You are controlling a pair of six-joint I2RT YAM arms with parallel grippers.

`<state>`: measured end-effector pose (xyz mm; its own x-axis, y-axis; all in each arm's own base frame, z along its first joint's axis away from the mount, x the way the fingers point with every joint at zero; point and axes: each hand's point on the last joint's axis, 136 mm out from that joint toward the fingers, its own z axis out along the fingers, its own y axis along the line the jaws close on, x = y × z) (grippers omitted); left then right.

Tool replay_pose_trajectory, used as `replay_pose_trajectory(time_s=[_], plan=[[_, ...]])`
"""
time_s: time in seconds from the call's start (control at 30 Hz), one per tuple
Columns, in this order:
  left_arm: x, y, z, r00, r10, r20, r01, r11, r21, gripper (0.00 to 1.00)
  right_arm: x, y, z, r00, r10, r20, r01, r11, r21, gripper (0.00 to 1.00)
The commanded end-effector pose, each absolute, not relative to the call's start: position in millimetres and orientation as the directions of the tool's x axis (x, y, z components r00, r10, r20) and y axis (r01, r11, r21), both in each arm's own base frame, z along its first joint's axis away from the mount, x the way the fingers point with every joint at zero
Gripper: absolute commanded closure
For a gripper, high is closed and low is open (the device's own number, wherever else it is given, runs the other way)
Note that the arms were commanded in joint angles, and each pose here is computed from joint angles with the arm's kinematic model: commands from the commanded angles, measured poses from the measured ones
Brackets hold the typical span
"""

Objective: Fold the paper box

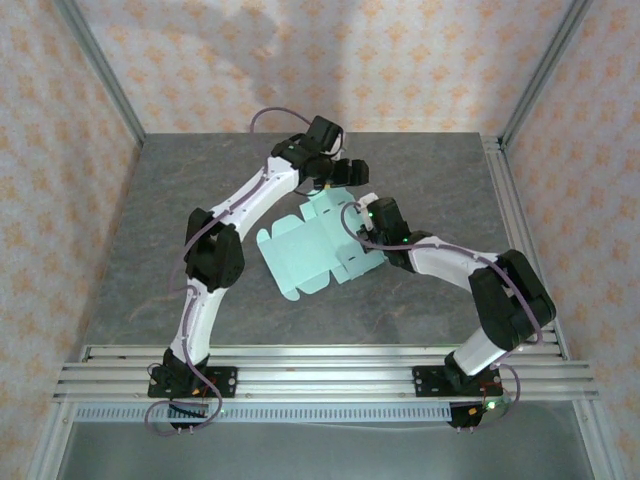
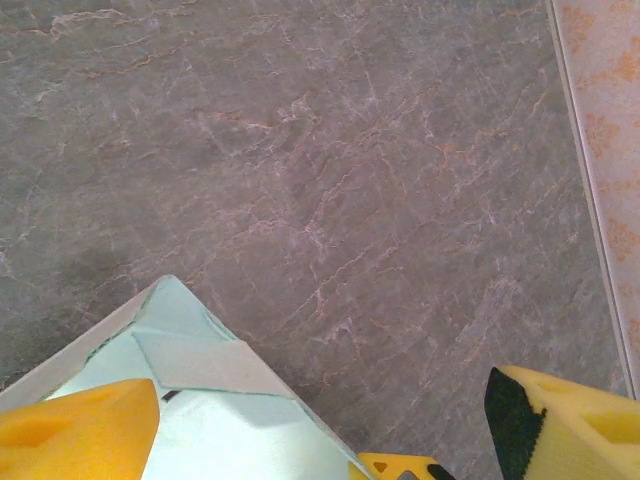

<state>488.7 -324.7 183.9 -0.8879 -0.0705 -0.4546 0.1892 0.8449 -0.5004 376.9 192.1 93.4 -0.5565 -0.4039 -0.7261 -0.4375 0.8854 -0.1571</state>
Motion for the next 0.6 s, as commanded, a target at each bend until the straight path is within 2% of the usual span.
replay_pose_trajectory(time_s=[0.0,0.23,0.57], plan=[[484.8,-326.2,188.1,-0.892,-0.040,-0.449,0.207,0.849,-0.487,0.14,380.1,194.9,111.5,-0.503,-0.398,-0.767,-0.432,0.884,-0.176,1.00],[490.1,-330.5,187.0,-0.876,0.006,-0.481,0.258,0.850,-0.459,0.14,379.2,200.4,109.4,-0.499,-0.410,-0.764,-0.456,0.873,-0.170,1.00],[492.3,-335.1,166.5,-0.901,0.024,-0.433,0.245,0.851,-0.463,0.14,379.3,202.2,113.4,-0.496,-0.412,-0.764,-0.459,0.871,-0.172,1.00]])
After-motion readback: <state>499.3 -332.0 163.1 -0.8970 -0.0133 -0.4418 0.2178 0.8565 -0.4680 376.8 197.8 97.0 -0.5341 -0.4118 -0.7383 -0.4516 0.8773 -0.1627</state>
